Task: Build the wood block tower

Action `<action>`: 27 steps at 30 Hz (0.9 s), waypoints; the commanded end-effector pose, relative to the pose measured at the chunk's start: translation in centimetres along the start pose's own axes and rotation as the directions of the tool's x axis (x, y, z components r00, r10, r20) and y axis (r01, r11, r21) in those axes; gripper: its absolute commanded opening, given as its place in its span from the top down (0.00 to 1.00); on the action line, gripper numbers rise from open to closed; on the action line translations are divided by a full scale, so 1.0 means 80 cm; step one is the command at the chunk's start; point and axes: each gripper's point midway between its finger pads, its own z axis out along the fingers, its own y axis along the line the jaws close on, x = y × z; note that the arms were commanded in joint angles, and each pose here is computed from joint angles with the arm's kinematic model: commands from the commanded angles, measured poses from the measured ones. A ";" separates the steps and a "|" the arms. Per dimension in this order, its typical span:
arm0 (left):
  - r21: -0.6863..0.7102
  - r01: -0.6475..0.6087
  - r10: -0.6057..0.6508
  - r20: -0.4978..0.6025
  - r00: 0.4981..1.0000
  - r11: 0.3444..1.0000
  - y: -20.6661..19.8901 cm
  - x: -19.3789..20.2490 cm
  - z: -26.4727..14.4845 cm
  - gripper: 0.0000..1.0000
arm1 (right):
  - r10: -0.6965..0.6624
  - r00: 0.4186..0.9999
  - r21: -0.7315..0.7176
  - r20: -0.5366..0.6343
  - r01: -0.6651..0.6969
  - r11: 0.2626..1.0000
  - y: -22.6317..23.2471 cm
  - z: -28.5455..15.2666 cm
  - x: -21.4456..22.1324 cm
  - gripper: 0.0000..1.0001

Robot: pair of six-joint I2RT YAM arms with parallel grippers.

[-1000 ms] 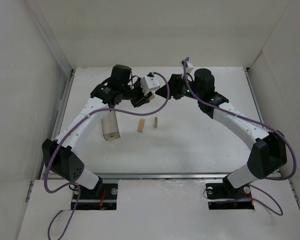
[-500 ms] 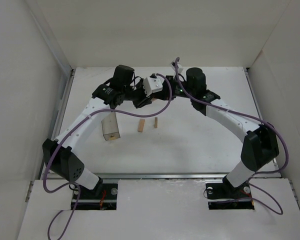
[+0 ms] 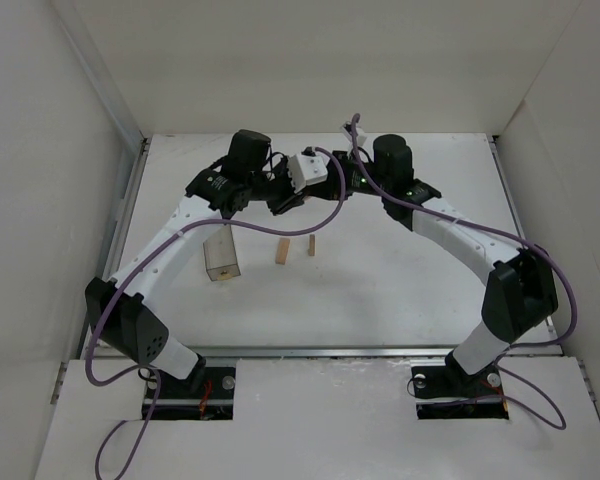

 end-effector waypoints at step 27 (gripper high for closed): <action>-0.276 0.039 -0.089 -0.172 0.981 0.960 0.050 0.104 -0.016 0.44 | -0.008 0.998 0.851 -0.057 0.053 0.522 -0.166 -0.109 0.056 1.00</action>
